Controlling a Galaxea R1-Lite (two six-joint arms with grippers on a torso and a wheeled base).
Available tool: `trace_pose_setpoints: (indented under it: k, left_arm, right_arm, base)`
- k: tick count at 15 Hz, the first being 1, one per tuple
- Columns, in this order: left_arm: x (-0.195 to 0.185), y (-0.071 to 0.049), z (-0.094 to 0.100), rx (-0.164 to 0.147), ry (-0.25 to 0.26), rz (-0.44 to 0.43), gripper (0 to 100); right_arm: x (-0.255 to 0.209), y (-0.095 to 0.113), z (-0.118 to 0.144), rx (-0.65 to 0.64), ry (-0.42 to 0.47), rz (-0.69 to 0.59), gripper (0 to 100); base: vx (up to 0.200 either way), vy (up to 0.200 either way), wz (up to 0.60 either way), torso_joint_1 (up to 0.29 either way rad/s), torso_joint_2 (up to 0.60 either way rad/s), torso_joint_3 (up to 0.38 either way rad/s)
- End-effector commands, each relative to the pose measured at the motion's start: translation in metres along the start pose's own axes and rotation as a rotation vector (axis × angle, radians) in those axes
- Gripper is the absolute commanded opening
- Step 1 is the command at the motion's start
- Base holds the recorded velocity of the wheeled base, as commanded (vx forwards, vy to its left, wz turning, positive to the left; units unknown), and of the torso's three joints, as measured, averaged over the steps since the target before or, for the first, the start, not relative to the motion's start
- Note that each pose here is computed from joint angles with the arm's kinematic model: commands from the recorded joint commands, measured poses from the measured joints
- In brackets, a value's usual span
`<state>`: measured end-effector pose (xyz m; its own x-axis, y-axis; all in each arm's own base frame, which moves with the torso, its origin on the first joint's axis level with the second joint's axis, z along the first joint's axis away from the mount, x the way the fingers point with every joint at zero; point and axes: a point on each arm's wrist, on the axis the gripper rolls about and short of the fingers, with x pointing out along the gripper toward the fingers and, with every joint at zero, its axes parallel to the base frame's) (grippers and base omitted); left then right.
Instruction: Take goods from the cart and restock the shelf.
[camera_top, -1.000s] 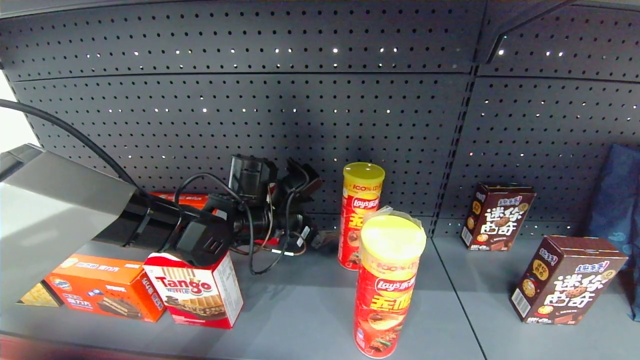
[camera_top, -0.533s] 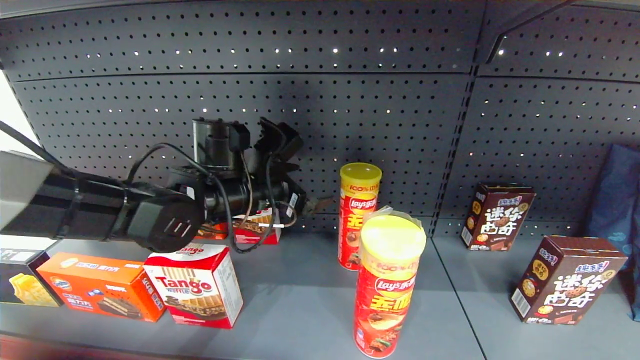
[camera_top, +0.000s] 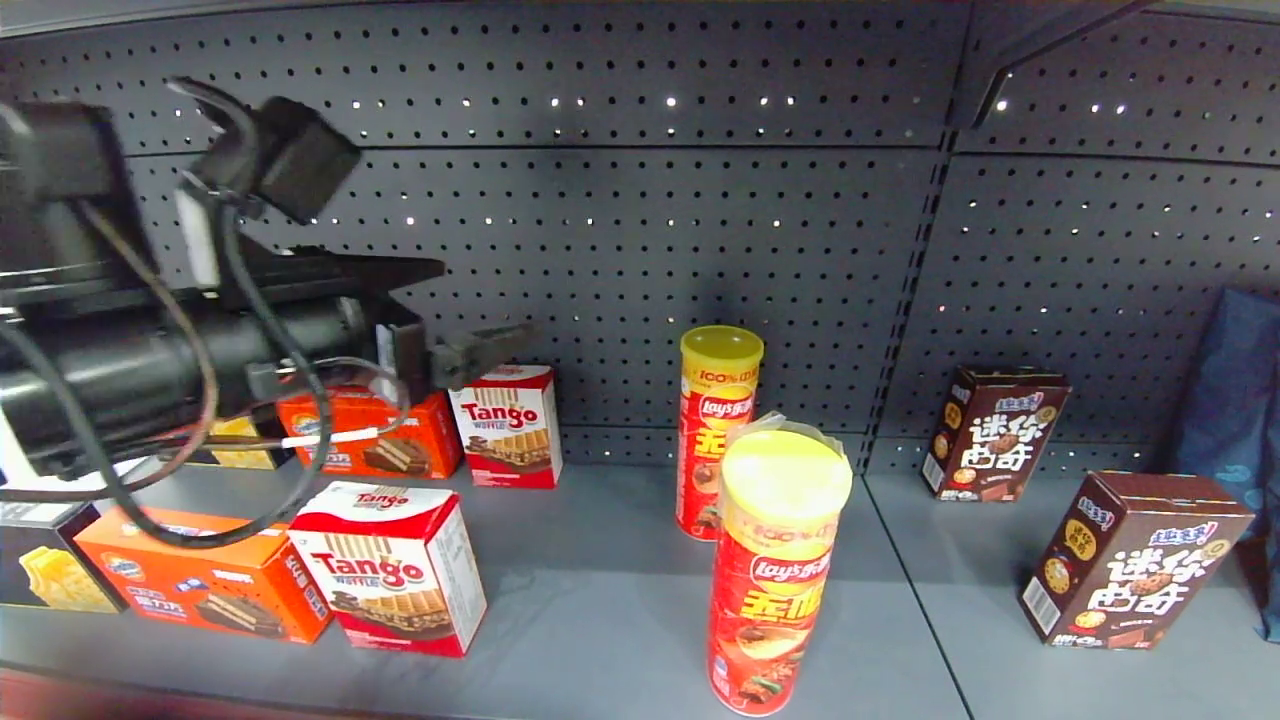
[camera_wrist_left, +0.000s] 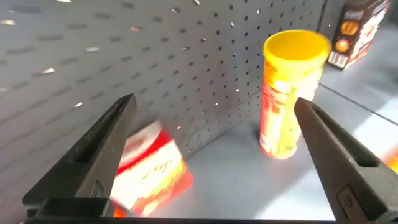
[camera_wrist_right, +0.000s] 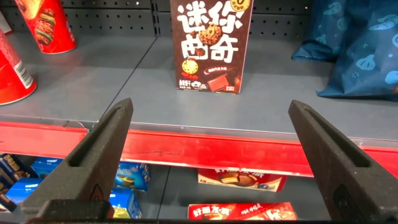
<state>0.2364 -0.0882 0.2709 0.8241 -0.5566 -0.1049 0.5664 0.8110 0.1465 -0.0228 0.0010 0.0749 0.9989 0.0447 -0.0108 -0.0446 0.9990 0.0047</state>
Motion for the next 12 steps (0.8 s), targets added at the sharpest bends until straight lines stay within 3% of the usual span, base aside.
trace_pose_setpoints:
  k: [1,3,5,6,7,11,12]
  left_arm:
    - [-0.087,-0.017,0.0,0.018,-0.094,0.049,100]
    - [-0.119,-0.032,-0.024,0.017,-0.091,0.047,100]
    - [-0.137,-0.04,-0.043,0.013,-0.077,0.051,100]
    - [-0.137,-0.04,-0.043,0.013,-0.077,0.051,100]
    - [-0.151,-0.047,-0.062,0.008,-0.06,0.064,100]
    - [-0.164,-0.052,-0.075,0.002,-0.035,0.145,100]
    - [-0.165,-0.051,-0.072,0.002,-0.033,0.162,100]
  right_arm:
    - [0.0,0.0,0.0,0.0,0.0,0.0,100]
    - [0.0,0.0,0.0,0.0,0.0,0.001,100]
    - [0.0,0.0,0.0,0.0,0.0,0.001,100]
    - [0.0,0.0,0.0,0.0,0.0,0.001,100]
    - [0.0,0.0,0.0,0.0,0.0,0.001,100]
    - [0.0,0.0,0.001,-0.005,-0.009,-0.006,100]
    - [-0.012,0.0,0.052,0.023,-0.158,-0.006,100]
  base:
    - [0.0,0.0,0.0,0.0,0.0,0.0]
    - [0.0,0.0,0.0,0.0,0.0,0.0]
    - [0.0,0.0,0.0,0.0,0.0,0.0]
    - [0.0,0.0,0.0,0.0,0.0,0.0]
    - [0.0,0.0,0.0,0.0,0.0,0.0]
    - [0.0,0.0,0.0,0.0,0.0,0.0]
    - [0.0,0.0,0.0,0.0,0.0,0.0]
